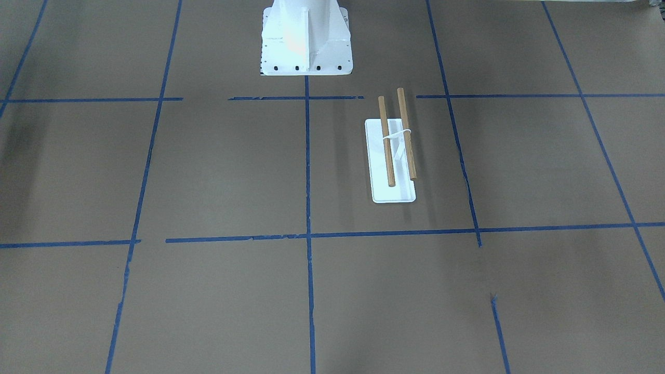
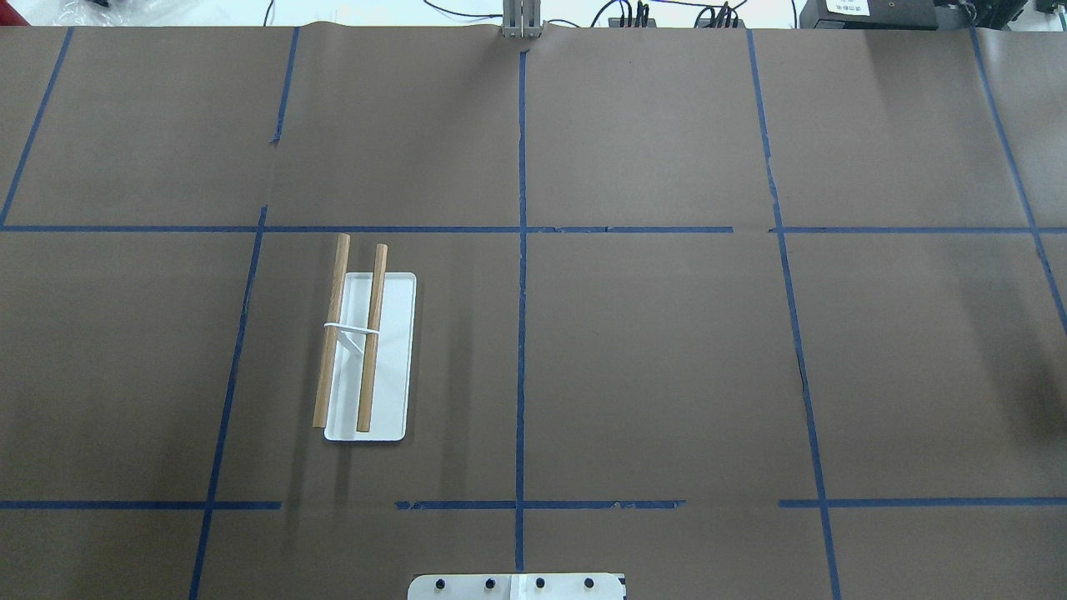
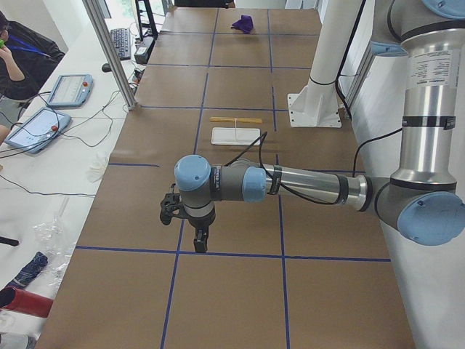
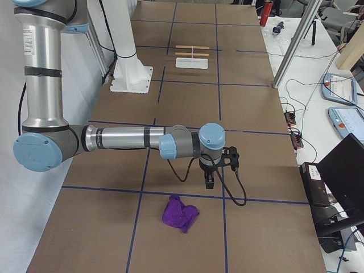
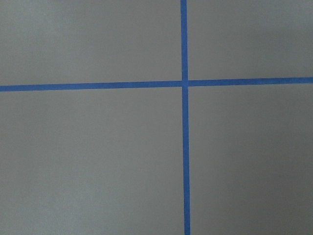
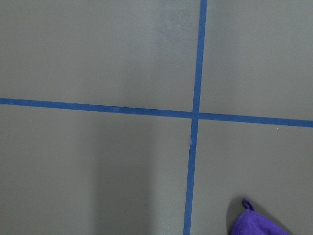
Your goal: Hang towel on rack
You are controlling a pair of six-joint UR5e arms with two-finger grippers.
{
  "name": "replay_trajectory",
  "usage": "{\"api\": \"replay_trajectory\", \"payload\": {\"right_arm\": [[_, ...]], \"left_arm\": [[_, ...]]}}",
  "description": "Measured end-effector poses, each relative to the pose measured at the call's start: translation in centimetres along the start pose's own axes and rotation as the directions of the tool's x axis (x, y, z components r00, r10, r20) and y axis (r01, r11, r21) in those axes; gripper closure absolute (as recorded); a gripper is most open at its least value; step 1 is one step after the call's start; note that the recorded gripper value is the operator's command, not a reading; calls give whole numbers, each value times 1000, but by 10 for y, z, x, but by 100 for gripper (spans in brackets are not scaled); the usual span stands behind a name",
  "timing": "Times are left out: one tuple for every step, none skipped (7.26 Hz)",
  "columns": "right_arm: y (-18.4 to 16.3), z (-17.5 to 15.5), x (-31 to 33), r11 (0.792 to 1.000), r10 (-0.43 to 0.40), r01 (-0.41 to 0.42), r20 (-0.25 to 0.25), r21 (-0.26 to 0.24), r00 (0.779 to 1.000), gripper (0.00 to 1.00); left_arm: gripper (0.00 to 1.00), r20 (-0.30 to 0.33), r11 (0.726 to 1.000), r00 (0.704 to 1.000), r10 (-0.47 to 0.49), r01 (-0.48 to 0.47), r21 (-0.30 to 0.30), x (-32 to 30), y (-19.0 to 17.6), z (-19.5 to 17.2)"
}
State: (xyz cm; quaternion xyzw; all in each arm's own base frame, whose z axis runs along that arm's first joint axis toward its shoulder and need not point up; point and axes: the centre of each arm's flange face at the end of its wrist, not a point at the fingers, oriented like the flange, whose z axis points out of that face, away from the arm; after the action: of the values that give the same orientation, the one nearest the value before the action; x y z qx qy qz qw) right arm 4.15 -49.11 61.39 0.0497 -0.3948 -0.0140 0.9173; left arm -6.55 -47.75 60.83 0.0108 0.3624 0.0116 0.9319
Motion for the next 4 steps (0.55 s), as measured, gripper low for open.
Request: {"api": "replay_trajectory", "payload": {"right_arm": [[-1, -4, 6, 1000, 16, -16, 0, 8, 1000, 0], [6, 7, 23, 999, 33, -33, -1, 0, 999, 0], [22, 25, 45, 1000, 30, -30, -2, 3, 1000, 0], [47, 49, 69, 1000, 8, -8, -3, 19, 1000, 0]], "left_arm": [[0, -3, 1000, 1000, 2, -2, 3, 1, -1, -1], [0, -15, 1000, 1000, 4, -4, 5, 3, -1, -2], [0, -28, 1000, 1000, 5, -5, 7, 5, -1, -3], [0, -34, 1000, 999, 6, -6, 8, 6, -1, -3]]}}
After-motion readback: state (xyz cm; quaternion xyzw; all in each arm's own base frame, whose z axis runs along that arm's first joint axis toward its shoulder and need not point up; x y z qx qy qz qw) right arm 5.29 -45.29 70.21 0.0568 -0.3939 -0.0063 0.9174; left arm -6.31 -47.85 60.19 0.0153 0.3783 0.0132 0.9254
